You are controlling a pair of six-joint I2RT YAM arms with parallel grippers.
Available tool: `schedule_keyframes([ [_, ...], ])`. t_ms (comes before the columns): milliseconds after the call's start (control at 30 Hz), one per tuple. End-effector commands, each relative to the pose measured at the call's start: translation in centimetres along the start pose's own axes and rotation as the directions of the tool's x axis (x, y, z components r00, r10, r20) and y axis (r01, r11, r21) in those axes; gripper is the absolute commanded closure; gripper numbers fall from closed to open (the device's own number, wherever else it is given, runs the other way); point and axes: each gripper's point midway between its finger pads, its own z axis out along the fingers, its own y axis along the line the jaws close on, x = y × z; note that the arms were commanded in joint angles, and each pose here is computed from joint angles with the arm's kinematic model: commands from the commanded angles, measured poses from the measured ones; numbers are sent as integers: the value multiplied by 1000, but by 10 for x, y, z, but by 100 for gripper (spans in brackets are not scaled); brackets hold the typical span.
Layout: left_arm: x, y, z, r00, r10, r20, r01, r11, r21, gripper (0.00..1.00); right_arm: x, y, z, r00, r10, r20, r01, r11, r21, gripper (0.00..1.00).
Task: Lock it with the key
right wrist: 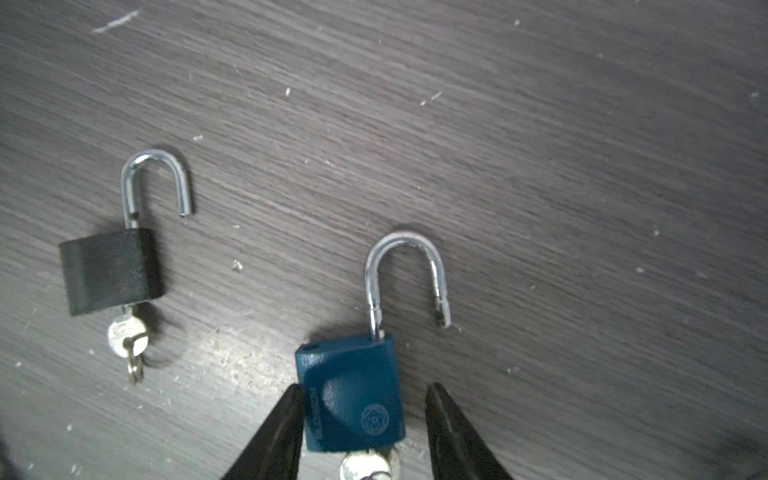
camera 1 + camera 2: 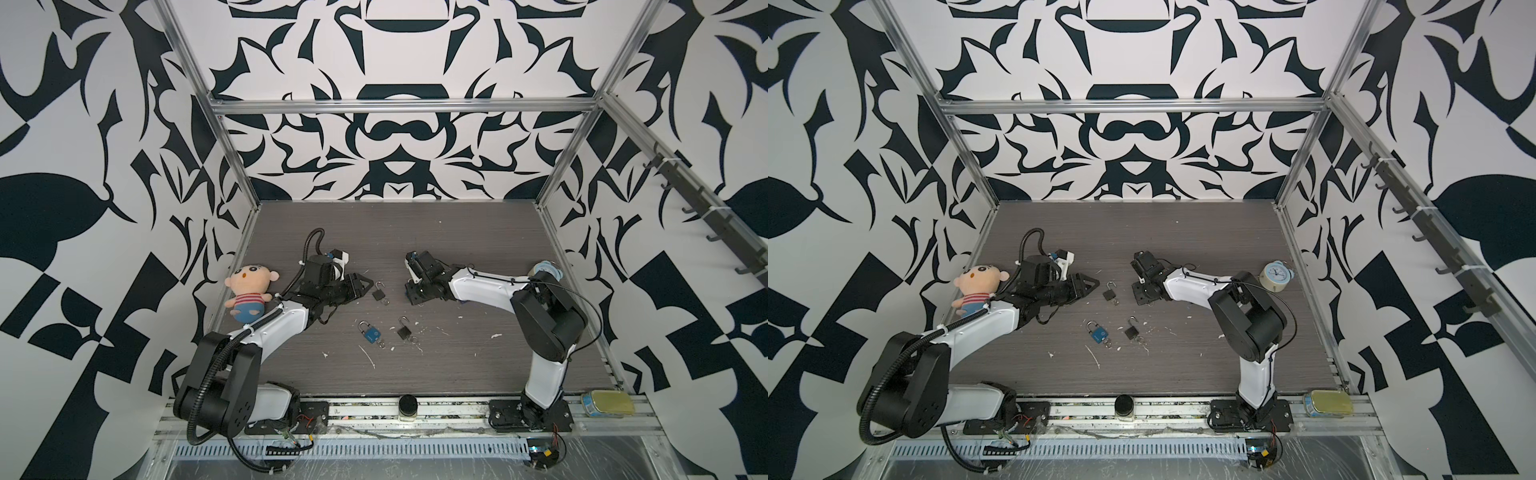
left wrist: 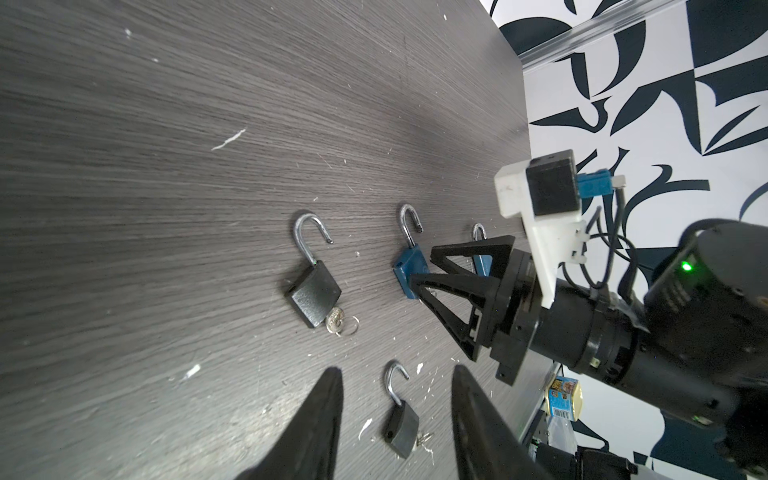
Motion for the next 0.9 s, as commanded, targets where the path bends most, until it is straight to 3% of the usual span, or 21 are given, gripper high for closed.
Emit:
schedule_keyframes([
  [0, -5, -4, 0, 1000, 6, 10, -6, 1000, 20, 54, -15, 3, -6, 999, -14, 29, 13, 1000, 13, 49],
  [500, -6, 2, 0, 1000, -22, 17, 21, 999, 36, 54, 0, 1, 6, 999, -39, -36, 41, 998, 53, 51],
  [600, -7, 2, -1, 1000, -25, 18, 24, 999, 39, 54, 1, 1, 7, 998, -50, -46, 53, 996, 65, 60],
  [767, -7, 3, -2, 999, -24, 22, 23, 999, 37, 54, 2, 3, 6, 997, -60, -48, 63, 996, 65, 89],
  [867, -8, 3, -4, 1000, -12, 19, 12, 1000, 22, 54, -1, 7, 1, 998, -60, -35, 62, 997, 42, 100],
])
